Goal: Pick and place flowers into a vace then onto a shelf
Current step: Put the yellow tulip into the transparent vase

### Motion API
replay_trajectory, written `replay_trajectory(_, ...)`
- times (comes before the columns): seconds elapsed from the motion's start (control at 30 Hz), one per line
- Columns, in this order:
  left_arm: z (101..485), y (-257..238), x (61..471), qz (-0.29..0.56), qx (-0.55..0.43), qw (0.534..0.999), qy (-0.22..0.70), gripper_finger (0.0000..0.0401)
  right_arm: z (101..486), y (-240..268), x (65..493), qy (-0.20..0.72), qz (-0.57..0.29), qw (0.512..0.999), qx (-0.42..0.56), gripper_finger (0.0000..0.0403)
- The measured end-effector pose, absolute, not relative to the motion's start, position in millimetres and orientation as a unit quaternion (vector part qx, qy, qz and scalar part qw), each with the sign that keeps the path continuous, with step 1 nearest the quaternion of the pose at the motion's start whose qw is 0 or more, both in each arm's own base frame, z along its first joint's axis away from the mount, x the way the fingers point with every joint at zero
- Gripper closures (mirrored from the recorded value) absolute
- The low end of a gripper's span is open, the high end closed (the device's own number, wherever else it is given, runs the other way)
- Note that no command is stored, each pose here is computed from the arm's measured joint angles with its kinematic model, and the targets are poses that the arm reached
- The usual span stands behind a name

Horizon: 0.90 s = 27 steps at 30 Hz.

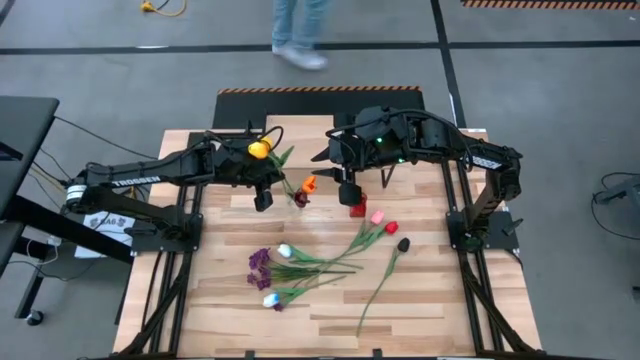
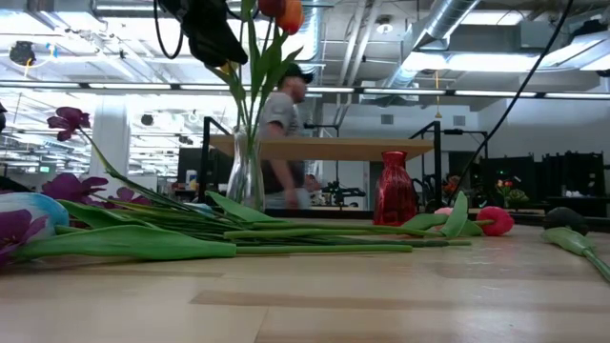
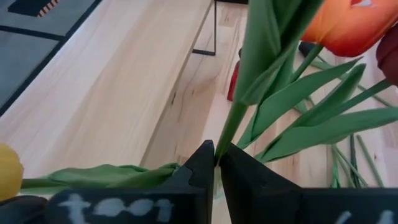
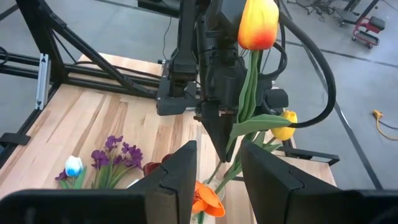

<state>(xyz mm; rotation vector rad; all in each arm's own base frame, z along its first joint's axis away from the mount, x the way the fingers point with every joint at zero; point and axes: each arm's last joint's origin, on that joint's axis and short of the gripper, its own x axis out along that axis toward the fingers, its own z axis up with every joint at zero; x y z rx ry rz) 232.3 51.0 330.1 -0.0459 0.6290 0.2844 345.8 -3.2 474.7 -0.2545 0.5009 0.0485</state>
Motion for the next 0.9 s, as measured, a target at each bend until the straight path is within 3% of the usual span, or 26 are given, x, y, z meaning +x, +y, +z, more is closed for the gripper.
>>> replay_trajectory(0.53,334.3,51.5,235.1,0.137,-0.010,0.949,0.285,0.0382,474.7,-3.2,345.8,0.247,0.023,0.961,-0.121,0.0287)
replay_trajectory(0.9,332.3,51.5,233.8,0.141,-0.009,0.944,0.297,0.0278,474.7,-3.2,345.9,0.247,0.023,0.961,-0.121,0.0287)
